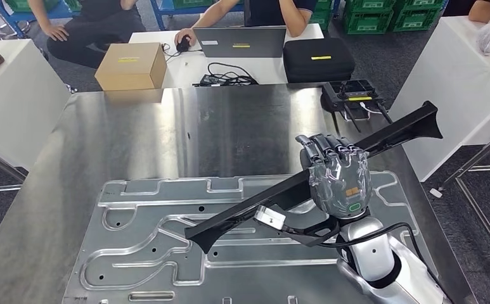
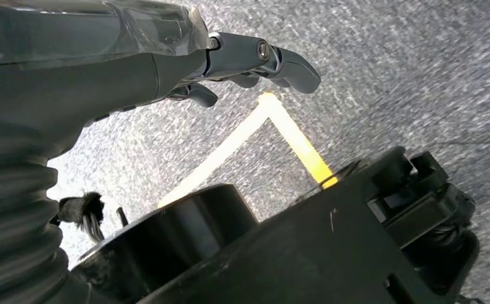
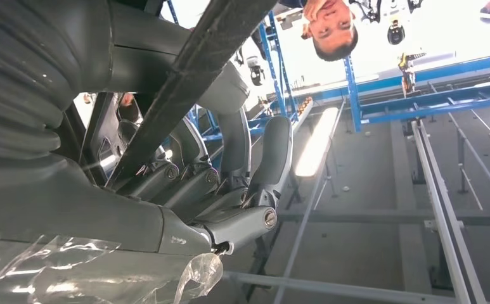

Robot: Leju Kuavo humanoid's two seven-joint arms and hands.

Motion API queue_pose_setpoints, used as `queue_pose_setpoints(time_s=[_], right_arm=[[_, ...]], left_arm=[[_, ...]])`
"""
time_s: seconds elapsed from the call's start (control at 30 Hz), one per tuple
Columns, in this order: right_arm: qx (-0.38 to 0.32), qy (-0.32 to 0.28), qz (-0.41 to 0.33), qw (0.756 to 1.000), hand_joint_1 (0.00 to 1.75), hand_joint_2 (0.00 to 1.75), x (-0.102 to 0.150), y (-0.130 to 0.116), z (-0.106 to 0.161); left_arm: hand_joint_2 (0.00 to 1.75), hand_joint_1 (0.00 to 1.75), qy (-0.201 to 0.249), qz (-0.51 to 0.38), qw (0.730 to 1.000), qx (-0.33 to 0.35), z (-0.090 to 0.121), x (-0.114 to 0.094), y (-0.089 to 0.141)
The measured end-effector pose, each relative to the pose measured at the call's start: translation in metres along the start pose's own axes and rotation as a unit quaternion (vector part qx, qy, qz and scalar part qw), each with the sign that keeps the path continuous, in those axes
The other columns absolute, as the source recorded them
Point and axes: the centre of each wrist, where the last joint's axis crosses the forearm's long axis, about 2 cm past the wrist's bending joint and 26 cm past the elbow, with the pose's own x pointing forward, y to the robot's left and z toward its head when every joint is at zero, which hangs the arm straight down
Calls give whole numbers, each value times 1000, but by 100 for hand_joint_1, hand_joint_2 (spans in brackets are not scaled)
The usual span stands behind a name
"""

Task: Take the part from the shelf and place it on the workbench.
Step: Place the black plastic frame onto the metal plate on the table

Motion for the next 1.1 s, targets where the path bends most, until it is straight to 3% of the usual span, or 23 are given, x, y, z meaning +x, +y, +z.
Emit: queue_pose_setpoints(time_s=[0.17, 0.3, 1.1], right_arm=[[5, 1, -5, 1000, 175, 175, 0, 1, 1], [9, 2, -6, 1000, 0, 0, 1, 1, 3], [52, 17, -39, 998, 0, 0, 3, 5, 13]], left_arm=[[175, 0, -6, -9, 1000, 3, 0, -2, -3], [175, 0, -17, -18, 999, 21, 1, -1, -2], [175, 0, -8, -20, 1000, 1, 0, -2, -1]])
